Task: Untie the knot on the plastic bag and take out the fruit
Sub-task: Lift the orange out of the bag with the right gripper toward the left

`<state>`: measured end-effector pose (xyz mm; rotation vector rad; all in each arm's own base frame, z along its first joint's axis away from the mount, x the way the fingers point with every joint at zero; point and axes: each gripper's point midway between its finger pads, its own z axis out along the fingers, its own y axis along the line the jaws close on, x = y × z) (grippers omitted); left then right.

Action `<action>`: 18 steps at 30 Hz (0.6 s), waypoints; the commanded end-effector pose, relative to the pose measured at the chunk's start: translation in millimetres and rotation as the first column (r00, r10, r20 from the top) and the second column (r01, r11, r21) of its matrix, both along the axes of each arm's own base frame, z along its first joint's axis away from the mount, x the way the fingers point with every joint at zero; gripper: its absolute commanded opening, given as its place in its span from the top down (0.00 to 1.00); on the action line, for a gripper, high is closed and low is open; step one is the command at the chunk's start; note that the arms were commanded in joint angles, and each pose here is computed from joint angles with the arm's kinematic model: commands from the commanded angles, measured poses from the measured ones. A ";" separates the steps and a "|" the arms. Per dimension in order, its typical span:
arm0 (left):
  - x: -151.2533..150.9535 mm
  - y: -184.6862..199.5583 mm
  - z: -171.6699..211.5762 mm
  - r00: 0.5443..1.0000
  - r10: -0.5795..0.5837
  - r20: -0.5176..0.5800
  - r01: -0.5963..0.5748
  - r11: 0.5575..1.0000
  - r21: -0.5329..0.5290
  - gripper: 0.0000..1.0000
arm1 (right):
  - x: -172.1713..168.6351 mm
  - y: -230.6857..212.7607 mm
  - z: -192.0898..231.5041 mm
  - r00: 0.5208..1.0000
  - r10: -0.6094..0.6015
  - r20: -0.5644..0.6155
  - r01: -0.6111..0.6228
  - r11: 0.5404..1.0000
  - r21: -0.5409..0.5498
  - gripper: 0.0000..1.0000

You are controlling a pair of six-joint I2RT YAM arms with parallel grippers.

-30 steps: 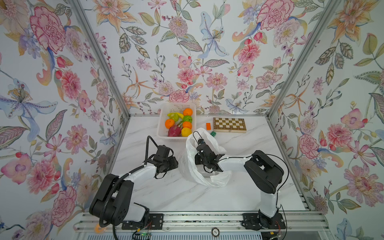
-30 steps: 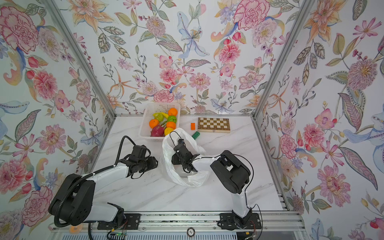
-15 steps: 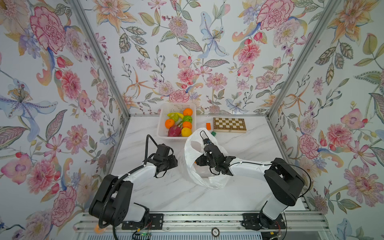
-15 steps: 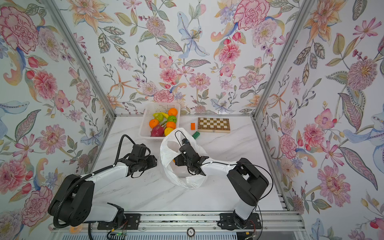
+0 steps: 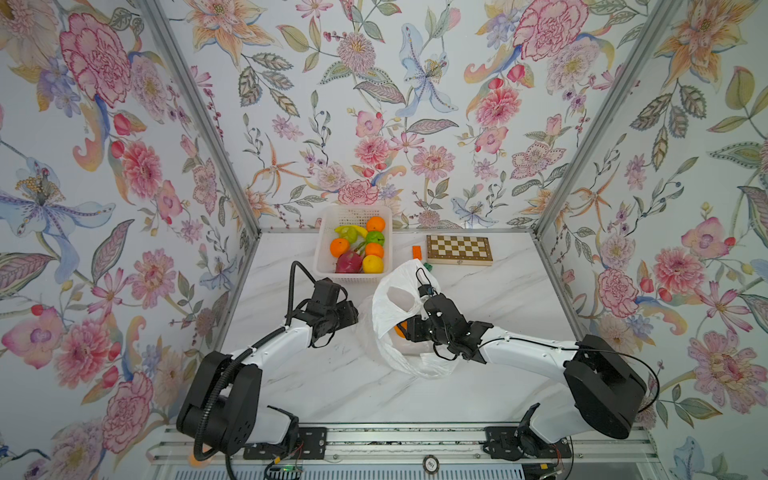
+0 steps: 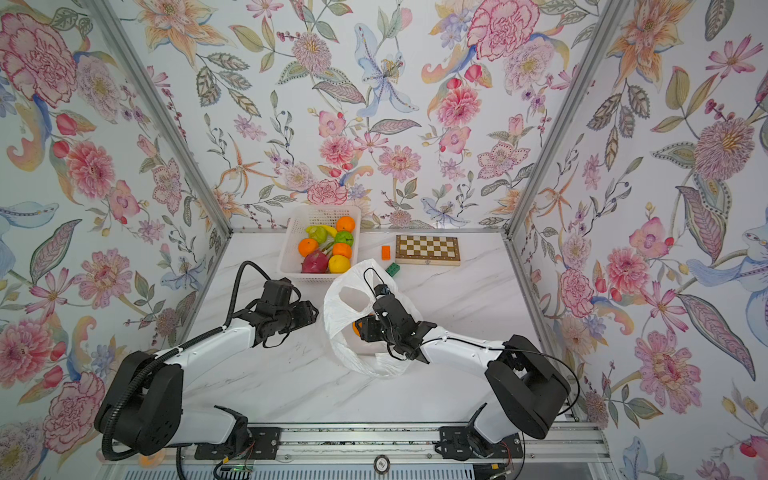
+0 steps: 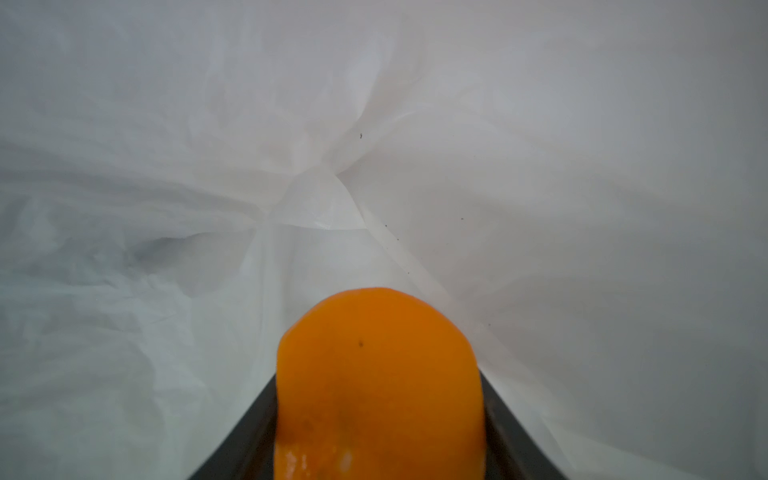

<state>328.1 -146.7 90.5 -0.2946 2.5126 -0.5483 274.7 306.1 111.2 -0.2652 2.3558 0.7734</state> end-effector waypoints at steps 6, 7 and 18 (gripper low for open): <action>-15.4 -7.7 115.8 0.985 -0.033 0.167 0.039 0.999 -0.033 0.17 | -18.0 -15.2 21.0 0.999 0.009 -0.040 -0.006 0.998 0.069 0.60; -17.5 -7.7 130.2 0.981 -0.033 0.191 0.040 0.998 -0.037 0.16 | -18.7 -17.0 23.0 0.999 0.005 -0.046 -0.002 0.997 0.075 0.60; -32.6 -60.1 223.9 0.915 -0.104 0.389 0.165 0.978 -0.127 0.15 | -34.7 -26.5 40.7 0.996 0.032 -0.087 -0.022 0.993 0.114 0.61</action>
